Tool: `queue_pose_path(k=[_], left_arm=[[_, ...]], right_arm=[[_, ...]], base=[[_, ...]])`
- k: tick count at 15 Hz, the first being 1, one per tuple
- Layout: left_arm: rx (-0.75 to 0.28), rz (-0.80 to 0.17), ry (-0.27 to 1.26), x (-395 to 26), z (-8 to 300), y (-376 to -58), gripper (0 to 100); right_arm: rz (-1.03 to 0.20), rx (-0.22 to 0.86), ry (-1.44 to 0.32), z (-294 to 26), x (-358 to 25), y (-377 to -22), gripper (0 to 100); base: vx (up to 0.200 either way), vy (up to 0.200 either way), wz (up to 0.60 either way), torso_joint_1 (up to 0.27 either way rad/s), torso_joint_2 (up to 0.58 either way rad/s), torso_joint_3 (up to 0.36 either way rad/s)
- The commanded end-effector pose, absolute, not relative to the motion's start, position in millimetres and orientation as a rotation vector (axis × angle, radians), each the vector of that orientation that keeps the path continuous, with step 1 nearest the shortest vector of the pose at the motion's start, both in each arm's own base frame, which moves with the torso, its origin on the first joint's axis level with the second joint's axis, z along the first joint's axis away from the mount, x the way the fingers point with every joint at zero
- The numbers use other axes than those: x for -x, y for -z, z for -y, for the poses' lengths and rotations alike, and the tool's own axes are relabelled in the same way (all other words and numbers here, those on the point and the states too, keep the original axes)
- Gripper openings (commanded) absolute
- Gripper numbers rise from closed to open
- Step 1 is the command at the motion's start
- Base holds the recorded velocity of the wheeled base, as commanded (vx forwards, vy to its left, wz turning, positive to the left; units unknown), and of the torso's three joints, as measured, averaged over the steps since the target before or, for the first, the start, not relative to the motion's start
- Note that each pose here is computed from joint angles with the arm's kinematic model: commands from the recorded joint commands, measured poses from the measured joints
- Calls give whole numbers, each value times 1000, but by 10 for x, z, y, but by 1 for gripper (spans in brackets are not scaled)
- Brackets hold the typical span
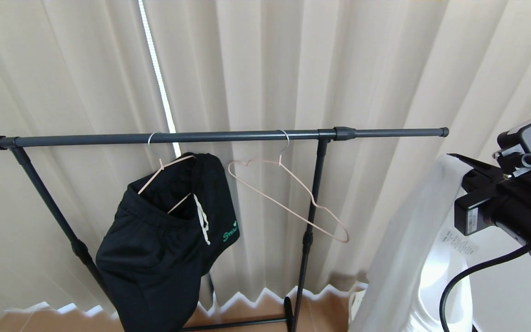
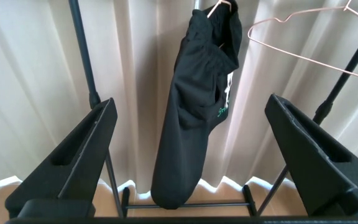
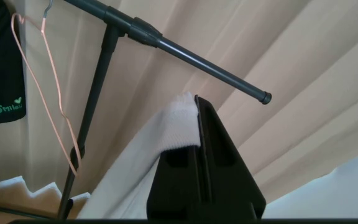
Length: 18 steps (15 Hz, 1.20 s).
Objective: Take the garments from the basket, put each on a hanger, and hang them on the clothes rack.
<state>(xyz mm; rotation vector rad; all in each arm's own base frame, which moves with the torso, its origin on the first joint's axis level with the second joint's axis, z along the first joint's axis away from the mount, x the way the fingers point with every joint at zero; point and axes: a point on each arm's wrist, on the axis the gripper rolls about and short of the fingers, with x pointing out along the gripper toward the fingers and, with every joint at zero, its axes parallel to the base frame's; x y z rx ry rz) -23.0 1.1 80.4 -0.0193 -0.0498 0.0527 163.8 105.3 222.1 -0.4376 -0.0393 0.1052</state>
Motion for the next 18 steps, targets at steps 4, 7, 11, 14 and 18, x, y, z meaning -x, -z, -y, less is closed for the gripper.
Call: queue_pose_path(k=[4,7,11,14,18], left_arm=[[23,50,-52,230,-11,-805,100],[24,51,-53,230,-11,-807,100],[24,51,-53,230,-11,-807,100],[24,51,-56,230,-12,-807,100],[-56,43,-56,228,-12,-802,100]], right_arm=[[53,431,-104,-1028,-1597,-2252,0],[45,436,-105,-1027,-1596,-2228,0],[35,463,-109,-1030,-1600,-2194,0],[39,478,-108,-1014,-1578,-2188,0],[27,540,-138,-1026,-1493,-2109,0]], base=[[-150,0,0,2,2,1],[0,0,0,0,0,0],[-50,0,0,3,1,1],[-67,0,0,2,-1,2],[0,0,0,0,0,0]])
